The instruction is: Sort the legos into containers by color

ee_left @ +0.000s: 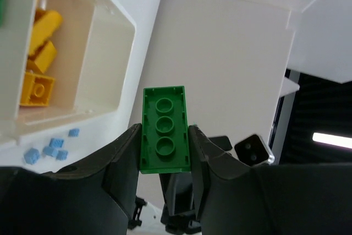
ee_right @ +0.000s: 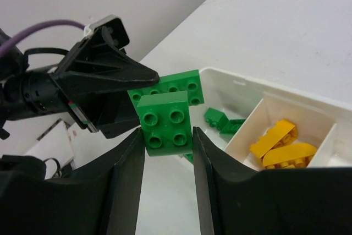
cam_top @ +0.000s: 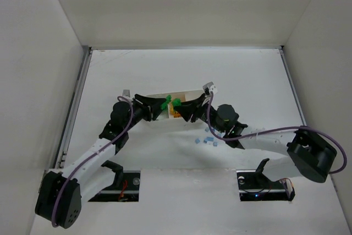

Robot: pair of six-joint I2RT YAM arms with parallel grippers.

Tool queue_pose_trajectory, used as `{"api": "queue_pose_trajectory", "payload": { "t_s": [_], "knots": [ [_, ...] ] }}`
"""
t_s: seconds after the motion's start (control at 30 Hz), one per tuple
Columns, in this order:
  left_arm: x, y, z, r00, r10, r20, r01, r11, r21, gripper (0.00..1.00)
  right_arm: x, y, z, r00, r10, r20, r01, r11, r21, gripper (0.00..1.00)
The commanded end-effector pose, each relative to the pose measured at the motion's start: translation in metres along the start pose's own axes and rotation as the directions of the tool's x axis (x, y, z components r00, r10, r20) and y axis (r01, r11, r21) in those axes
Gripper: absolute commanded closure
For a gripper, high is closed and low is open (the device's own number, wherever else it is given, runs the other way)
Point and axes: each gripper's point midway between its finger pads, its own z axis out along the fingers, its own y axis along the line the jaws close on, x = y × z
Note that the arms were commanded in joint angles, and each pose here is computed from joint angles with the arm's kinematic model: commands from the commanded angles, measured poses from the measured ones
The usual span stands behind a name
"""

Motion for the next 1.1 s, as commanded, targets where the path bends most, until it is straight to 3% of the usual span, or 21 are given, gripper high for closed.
{"api": "queue_pose_trajectory", "payload": {
  "t_s": [0.0, 0.3, 0.57, 0.7, 0.83, 0.97, 1.07],
  "knots": [
    [-0.019, -0.007, -0.003, 0.996, 0.027, 0.084, -0.029, 0.999, 0.025, 0.91, -0.037, 0.011, -0.005, 0.993, 0.03, 0.117, -0.025, 0.999, -0.045, 0.66],
    [-0.041, -0.019, -0.019, 0.981, 0.103, 0.167, -0.11, 0.993, 0.031, 0.91, -0.03, 0.003, 0.011, 0.996, 0.013, 0.091, -0.012, 1.0, -0.013, 0.65],
    [-0.068, -0.035, -0.05, 0.906, 0.282, 0.316, -0.284, 0.958, -0.043, 0.91, -0.004, 0.003, 0.054, 0.999, 0.026, 0.029, -0.026, 1.0, 0.017, 0.64],
    [-0.067, -0.03, -0.05, 0.893, 0.323, 0.314, -0.316, 0.946, -0.076, 0.9, 0.008, 0.005, 0.073, 0.999, 0.037, -0.004, -0.037, 0.999, 0.023, 0.57],
    [-0.067, -0.024, -0.046, 0.892, 0.336, 0.303, -0.322, 0.942, -0.097, 0.9, 0.009, 0.0, 0.08, 1.0, 0.027, -0.007, -0.026, 0.998, 0.063, 0.4],
    [-0.067, -0.016, -0.04, 0.887, 0.364, 0.285, -0.341, 0.931, -0.129, 0.9, 0.0, -0.002, 0.065, 1.0, 0.017, 0.015, -0.018, 0.997, 0.077, 0.39],
    [-0.063, -0.004, -0.032, 0.88, 0.404, 0.249, -0.369, 0.913, -0.175, 0.9, -0.005, -0.006, 0.045, 0.999, 0.015, 0.03, -0.017, 0.995, 0.098, 0.46]
  ]
}}
